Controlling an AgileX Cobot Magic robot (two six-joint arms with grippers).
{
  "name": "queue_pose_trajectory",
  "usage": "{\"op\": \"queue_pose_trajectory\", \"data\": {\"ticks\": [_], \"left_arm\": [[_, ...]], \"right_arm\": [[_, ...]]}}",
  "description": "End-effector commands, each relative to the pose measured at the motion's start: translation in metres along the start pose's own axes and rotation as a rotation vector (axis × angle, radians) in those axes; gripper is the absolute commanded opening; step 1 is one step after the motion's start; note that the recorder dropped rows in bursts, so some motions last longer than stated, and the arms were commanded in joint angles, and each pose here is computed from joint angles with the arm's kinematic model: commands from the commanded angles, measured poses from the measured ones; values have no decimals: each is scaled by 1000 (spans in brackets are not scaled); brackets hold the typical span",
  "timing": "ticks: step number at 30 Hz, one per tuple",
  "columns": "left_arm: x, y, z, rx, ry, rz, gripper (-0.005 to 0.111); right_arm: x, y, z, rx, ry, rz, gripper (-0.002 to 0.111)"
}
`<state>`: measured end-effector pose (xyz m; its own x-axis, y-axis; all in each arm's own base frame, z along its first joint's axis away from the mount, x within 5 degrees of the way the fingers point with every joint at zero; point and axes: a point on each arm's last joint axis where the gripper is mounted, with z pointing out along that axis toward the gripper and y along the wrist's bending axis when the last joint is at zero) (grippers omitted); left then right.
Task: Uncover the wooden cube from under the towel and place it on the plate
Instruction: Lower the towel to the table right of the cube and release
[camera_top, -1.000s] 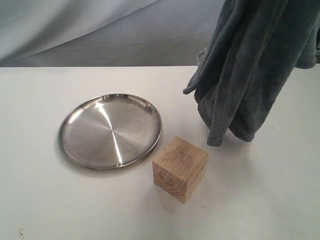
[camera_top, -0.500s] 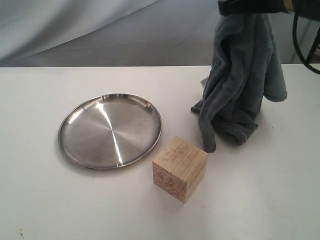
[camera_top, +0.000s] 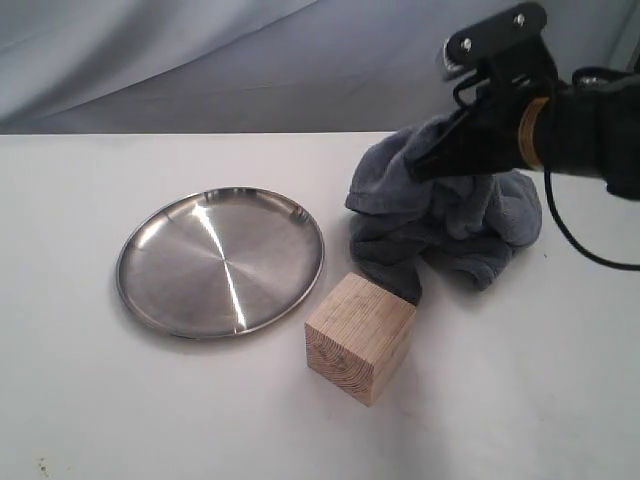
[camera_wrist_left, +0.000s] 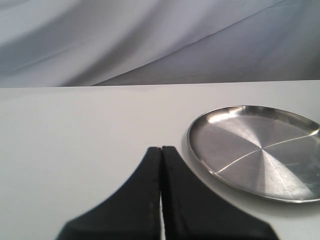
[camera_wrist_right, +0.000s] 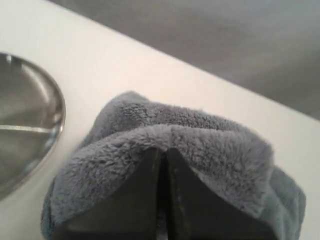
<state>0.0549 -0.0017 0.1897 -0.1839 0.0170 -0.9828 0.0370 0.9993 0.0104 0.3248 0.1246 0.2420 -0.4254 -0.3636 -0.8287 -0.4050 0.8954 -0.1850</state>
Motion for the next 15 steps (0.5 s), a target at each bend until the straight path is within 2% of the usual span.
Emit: {"op": "queue_pose_trajectory", "data": {"ticks": [1, 8, 15], "left_arm": [[1, 0, 0, -2, -7, -8, 0], [1, 0, 0, -2, -7, -8, 0], [1, 0, 0, -2, -7, -8, 0]], "right_arm": [[38, 9, 15, -43, 126, -5, 0], [81, 19, 36, -78, 277, 5, 0], [92, 21, 44, -77, 317, 12, 1]]}}
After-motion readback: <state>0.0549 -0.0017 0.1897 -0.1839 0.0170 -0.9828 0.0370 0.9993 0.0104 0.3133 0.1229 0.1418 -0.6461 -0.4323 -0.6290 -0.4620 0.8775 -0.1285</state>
